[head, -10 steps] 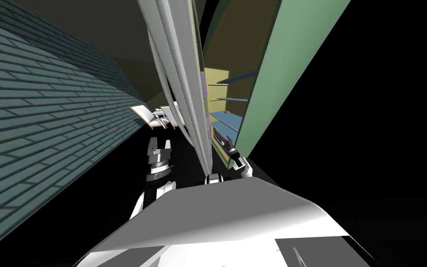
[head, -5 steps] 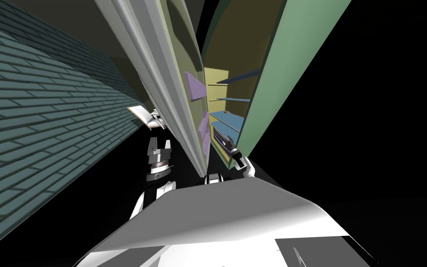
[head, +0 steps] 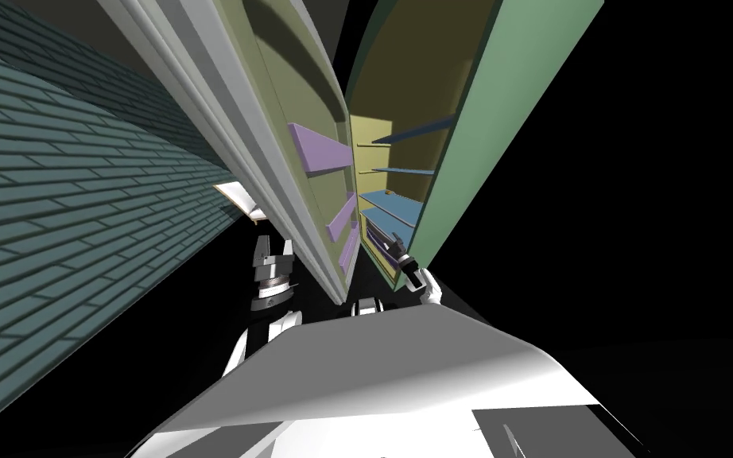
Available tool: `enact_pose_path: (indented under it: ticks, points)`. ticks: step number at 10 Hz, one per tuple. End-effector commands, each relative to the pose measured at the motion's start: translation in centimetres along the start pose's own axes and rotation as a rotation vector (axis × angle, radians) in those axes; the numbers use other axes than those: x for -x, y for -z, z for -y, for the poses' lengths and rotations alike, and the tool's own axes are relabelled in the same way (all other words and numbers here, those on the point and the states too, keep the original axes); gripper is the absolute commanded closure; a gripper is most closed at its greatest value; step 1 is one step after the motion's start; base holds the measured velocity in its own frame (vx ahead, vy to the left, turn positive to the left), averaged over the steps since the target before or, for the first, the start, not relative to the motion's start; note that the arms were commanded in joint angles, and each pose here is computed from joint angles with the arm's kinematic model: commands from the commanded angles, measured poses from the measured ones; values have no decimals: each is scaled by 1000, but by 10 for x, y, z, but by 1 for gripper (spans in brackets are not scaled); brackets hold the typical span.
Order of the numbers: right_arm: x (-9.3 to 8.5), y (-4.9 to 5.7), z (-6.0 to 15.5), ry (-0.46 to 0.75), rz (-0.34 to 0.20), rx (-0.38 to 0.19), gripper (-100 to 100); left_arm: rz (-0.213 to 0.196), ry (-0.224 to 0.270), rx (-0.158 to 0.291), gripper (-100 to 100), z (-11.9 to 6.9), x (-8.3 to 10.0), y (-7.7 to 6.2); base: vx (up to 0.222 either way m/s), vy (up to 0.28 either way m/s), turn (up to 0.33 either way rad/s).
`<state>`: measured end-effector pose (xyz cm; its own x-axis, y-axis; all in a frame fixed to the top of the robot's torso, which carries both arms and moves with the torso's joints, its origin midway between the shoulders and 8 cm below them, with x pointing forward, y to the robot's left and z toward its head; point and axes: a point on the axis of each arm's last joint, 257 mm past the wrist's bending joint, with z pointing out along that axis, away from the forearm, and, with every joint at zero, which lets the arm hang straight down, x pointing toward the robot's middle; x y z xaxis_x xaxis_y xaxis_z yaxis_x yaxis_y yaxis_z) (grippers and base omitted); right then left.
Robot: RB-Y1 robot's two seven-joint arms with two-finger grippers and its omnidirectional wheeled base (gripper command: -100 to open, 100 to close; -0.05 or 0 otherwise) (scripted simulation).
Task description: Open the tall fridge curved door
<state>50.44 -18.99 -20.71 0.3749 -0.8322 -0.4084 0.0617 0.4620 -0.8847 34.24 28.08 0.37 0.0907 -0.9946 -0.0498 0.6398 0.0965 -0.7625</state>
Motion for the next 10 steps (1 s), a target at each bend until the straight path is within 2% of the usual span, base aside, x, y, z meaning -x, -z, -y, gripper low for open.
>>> enact_pose_path:
  ticks: [1, 2, 3, 10]
  points:
    - [-3, 4, 2, -6, 5, 12, -100, 0, 0, 0, 0, 0, 0, 0, 26, 42, -31]
    - [-3, 3, 2, -2, 4, 10, -100, 0, 0, 0, 0, 0, 0, 0, 10, 16, -3]
    - [0, 0, 0, -5, 1, 1, 100, 0, 0, 0, 0, 0, 0, 0, -15, -34, 65]
    - [10, -11, -10, -9, -22, -25, 100, 0, 0, 0, 0, 0, 0, 0, -34, -57, 42]
